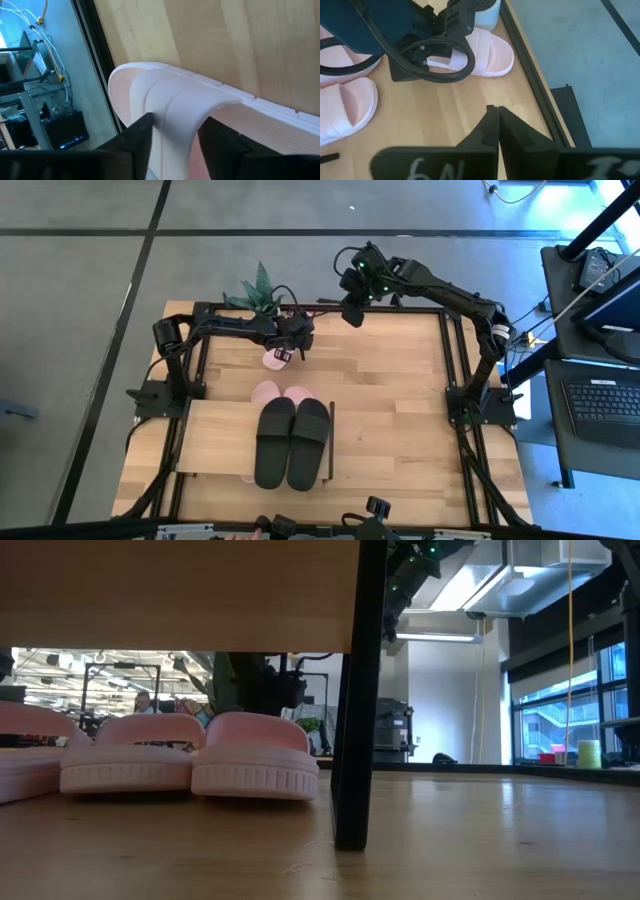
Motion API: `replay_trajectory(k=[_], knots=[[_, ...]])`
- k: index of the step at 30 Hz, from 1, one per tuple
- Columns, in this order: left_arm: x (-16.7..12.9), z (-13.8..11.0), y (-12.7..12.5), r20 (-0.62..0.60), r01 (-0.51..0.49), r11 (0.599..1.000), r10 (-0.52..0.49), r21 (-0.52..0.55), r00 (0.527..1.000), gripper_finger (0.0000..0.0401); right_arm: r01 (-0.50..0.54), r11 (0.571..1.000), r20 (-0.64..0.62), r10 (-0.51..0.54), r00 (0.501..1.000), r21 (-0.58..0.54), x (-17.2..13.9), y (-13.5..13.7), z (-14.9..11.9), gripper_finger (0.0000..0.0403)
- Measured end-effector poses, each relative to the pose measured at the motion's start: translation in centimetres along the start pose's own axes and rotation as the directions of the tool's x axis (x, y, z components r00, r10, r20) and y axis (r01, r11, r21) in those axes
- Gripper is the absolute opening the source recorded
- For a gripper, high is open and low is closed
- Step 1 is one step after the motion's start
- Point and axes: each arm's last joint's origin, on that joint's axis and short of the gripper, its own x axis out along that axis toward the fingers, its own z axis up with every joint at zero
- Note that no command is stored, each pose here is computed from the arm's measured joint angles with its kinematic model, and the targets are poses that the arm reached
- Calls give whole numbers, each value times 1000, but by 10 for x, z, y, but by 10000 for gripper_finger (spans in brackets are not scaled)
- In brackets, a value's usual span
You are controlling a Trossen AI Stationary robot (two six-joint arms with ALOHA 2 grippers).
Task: Pick and place slides into the shelf
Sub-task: Put the pink slide under the shelf
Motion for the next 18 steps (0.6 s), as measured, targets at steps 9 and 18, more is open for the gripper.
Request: replay_trajectory(k=[9,18], knots=[[0,0,0,2,-1,999,1,-33,1000,28,0,1000,0,0,1000,0,0,0,0,6],[-16,8,-6,-52,-63,998,64,28,997,6,-3,999,-15,4,1000,32,0,0,-2,6]])
